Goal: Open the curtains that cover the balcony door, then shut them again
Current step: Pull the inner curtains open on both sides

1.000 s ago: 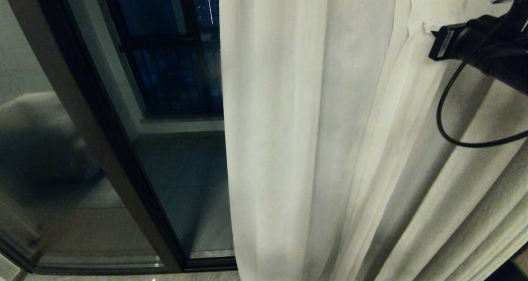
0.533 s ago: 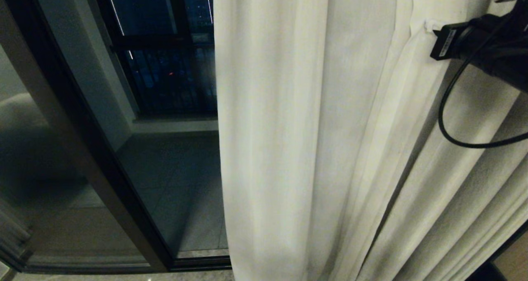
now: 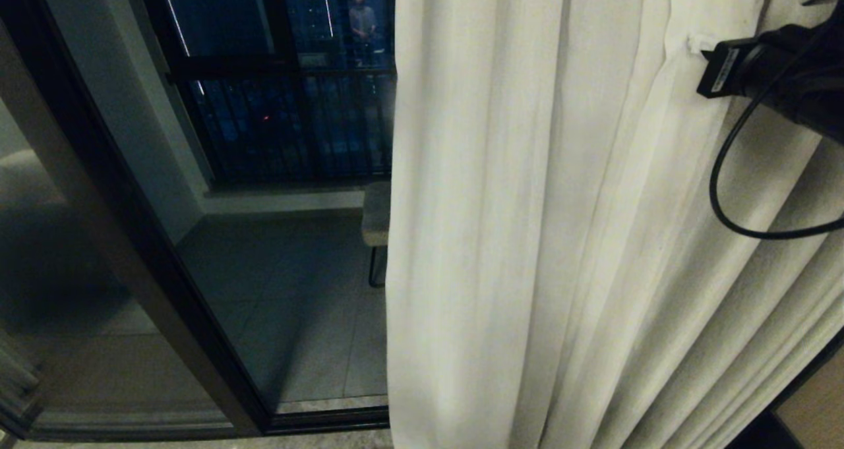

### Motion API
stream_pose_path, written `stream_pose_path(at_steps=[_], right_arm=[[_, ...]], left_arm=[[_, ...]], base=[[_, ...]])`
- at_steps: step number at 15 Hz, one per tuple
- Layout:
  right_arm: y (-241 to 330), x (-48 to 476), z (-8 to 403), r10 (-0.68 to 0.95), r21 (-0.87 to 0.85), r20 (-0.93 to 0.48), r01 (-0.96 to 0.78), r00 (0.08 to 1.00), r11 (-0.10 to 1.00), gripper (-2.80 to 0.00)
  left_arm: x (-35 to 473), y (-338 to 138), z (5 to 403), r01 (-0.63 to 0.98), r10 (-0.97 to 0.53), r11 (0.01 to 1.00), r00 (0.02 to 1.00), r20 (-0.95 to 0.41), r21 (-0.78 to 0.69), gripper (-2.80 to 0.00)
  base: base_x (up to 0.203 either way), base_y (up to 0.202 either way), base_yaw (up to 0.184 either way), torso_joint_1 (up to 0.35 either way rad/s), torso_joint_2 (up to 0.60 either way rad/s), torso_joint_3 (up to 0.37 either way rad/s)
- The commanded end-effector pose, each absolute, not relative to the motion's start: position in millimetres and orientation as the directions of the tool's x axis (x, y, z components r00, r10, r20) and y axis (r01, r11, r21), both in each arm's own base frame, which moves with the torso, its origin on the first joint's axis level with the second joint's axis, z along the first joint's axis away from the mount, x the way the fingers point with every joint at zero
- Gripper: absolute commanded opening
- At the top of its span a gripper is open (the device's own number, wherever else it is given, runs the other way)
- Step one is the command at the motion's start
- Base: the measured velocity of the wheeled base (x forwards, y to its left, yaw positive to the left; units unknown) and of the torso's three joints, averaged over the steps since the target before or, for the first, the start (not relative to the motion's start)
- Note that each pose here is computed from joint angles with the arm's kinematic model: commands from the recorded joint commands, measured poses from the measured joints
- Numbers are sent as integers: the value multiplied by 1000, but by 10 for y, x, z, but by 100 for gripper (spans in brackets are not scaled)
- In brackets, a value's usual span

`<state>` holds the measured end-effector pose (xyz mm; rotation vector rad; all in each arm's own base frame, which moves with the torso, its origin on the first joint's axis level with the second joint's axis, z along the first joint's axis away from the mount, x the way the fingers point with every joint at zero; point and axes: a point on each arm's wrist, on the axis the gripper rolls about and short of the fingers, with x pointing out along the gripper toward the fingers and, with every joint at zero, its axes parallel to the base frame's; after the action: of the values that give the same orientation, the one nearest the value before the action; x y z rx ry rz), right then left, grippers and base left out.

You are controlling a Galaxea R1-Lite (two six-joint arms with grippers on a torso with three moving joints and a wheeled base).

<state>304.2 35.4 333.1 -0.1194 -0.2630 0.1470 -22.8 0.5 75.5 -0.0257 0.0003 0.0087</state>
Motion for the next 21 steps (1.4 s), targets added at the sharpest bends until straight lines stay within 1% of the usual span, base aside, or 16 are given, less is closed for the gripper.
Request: stream_pose_path(at_steps=[1, 9, 14, 17, 21], right_arm=[[354, 2998, 3379, 162, -138, 269, -129, 949, 982, -280], [384, 2903, 3447, 176, -140, 288, -140, 941, 980, -280], [441, 2971, 3560, 189, -139, 315, -152, 930, 979, -280], [194, 3076, 3646, 109, -139, 328, -67, 938, 988, -280], [-371, 3242, 3789, -50, -138, 343, 103, 938, 985, -280]], left_arm=[[-228, 5, 755, -9, 9, 1000, 1000, 0, -26, -280], [-228, 5, 755, -9, 9, 1000, 1000, 0, -26, -280], [-228, 5, 755, -9, 9, 1000, 1000, 0, -26, -280], [-228, 5, 755, -9, 9, 1000, 1000, 0, -26, -280], [-228, 5, 755, -9, 9, 1000, 1000, 0, -26, -280]], base=[[0, 0, 0, 0, 0, 0], [0, 0, 0, 0, 0, 0], [0, 0, 0, 0, 0, 0], [0, 0, 0, 0, 0, 0], [0, 0, 0, 0, 0, 0]])
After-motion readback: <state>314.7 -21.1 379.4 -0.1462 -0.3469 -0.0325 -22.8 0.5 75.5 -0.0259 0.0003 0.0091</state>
